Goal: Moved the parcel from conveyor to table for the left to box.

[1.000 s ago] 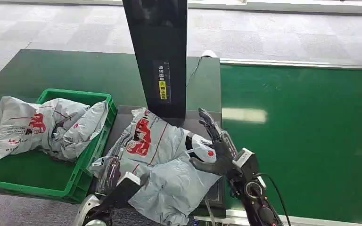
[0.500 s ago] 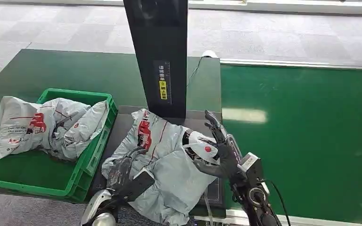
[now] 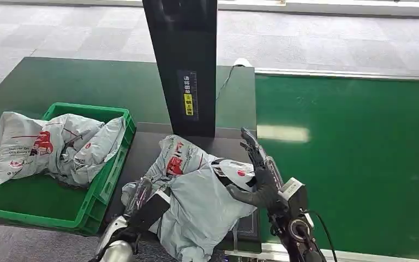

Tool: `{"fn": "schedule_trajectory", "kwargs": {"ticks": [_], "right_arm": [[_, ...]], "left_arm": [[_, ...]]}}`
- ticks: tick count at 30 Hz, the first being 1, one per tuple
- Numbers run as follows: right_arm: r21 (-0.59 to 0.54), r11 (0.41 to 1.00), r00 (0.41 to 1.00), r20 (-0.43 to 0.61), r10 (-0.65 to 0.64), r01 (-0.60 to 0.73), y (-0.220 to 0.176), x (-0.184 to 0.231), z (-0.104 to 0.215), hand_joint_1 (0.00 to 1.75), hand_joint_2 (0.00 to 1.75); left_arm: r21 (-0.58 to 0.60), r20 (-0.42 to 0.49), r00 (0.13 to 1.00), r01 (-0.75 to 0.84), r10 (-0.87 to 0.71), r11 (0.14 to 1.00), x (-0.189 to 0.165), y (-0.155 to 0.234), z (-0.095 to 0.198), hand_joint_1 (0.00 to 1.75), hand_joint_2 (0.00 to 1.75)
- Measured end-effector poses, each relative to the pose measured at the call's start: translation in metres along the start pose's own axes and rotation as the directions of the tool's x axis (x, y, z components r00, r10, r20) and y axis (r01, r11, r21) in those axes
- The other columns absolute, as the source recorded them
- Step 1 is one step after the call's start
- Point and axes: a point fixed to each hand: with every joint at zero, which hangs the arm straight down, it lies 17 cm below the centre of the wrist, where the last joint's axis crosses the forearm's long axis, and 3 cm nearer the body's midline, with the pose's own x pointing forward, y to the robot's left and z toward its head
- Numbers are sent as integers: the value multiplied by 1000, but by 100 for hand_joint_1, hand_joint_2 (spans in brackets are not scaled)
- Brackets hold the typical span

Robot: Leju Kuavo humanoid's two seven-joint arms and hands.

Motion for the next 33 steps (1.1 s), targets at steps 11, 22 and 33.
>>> {"fn": "schedule_trajectory", "kwargs": {"ticks": [11,22,33], "right_arm": [[-3,1000,1000,-1,-1,1,-2,0,1,0,175],[-11,1000,1000,-4,-5,4,-4,0,4,0,175],[-12,1000,1000,-3,-6,6,-5,1,4,0,175]], "left_arm": [[51,95,995,-27,22,998,19,15,5,175,175],[277,249,957,77,-149,958,67,73,19,175,175],[469,304,897,152,-320,870,98,112,37,175,175]]}}
